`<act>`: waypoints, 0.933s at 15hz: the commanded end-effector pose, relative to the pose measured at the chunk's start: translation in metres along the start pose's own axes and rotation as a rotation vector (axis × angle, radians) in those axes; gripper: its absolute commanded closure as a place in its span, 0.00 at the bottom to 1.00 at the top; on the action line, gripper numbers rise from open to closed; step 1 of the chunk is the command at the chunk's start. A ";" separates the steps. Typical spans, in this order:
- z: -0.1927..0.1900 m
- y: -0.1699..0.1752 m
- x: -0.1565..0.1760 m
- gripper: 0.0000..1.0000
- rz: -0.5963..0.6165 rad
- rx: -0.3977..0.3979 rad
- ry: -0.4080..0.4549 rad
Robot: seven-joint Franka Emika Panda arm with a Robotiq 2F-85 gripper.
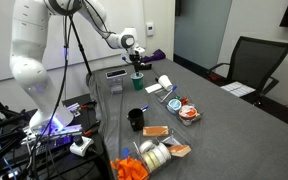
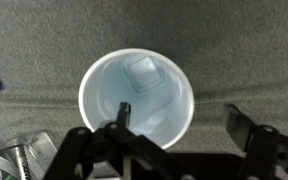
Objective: Pick up the green plastic cup and move it to the right of the table
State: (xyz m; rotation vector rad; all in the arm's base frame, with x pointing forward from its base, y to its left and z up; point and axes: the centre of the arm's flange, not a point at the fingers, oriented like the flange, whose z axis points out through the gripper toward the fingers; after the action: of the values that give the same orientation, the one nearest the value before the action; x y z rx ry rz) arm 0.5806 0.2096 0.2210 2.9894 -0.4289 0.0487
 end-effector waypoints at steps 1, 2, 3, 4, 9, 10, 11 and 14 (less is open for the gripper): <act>-0.019 0.014 -0.016 0.00 -0.051 -0.030 0.001; -0.023 0.016 -0.018 0.00 -0.059 -0.032 0.007; -0.027 0.019 -0.020 0.00 -0.068 -0.035 0.008; -0.031 0.022 -0.022 0.00 -0.072 -0.037 0.009; -0.053 0.046 -0.043 0.00 -0.113 -0.054 -0.006; -0.058 0.051 -0.047 0.00 -0.121 -0.053 -0.005; -0.062 0.055 -0.051 0.00 -0.127 -0.052 -0.003; -0.073 0.067 -0.061 0.00 -0.145 -0.049 0.000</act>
State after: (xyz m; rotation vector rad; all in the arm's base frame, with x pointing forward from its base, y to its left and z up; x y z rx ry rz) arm 0.5281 0.1864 0.2821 2.9673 -0.2655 0.0348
